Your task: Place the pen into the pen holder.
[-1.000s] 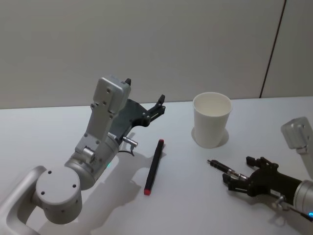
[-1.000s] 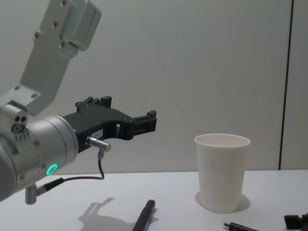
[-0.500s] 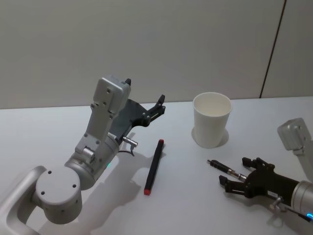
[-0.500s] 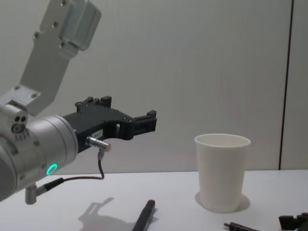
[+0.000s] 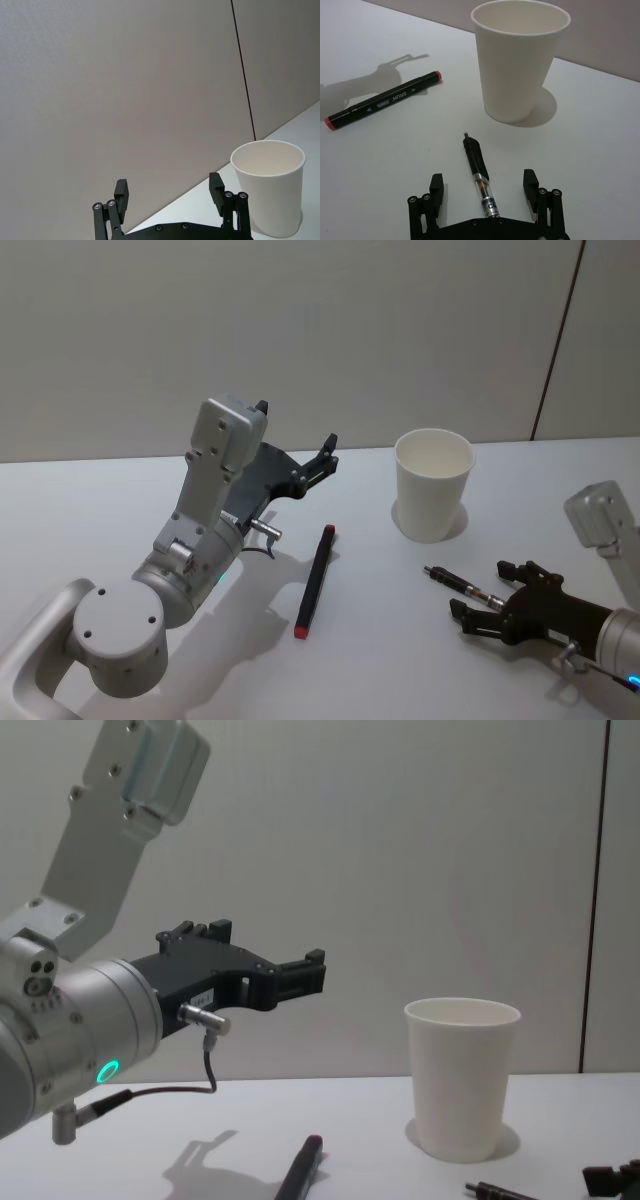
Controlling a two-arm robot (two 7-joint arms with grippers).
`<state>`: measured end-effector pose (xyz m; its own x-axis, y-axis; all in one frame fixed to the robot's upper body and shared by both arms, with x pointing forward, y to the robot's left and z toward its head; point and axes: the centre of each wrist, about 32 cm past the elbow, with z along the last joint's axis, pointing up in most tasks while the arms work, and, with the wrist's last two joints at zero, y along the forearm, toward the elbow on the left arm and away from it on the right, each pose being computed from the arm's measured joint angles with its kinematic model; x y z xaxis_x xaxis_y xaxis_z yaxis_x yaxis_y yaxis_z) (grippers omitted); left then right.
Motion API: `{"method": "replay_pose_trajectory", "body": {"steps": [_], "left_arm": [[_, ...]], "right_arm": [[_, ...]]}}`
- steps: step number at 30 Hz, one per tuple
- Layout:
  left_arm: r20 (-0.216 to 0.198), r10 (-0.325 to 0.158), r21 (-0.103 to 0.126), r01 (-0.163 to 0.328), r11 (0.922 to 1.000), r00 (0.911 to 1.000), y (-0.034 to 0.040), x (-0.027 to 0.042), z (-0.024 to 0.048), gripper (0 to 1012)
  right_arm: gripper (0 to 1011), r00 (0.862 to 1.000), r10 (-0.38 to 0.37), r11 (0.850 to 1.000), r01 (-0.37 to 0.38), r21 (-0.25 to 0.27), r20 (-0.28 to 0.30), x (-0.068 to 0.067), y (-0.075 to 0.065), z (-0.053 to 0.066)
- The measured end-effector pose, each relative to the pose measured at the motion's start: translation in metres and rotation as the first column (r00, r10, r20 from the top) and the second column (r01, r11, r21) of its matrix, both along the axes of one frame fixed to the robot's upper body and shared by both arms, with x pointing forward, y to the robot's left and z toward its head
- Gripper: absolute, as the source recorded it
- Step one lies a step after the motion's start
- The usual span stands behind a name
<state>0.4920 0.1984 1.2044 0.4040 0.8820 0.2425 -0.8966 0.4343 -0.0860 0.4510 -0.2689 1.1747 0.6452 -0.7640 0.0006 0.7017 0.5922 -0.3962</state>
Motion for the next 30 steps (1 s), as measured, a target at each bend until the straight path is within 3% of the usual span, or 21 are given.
{"method": "replay_pose_trajectory", "body": {"steps": [30], "left_arm": [[0.000, 0.000, 0.000, 0.000, 1.0000, 1.0000, 0.0000, 0.0000, 0.0000, 1001]], "right_arm": [[1001, 1.000, 0.015, 1.000, -0.015, -0.022, -0.024, 0.0020, 0.0029, 0.0018]]}}
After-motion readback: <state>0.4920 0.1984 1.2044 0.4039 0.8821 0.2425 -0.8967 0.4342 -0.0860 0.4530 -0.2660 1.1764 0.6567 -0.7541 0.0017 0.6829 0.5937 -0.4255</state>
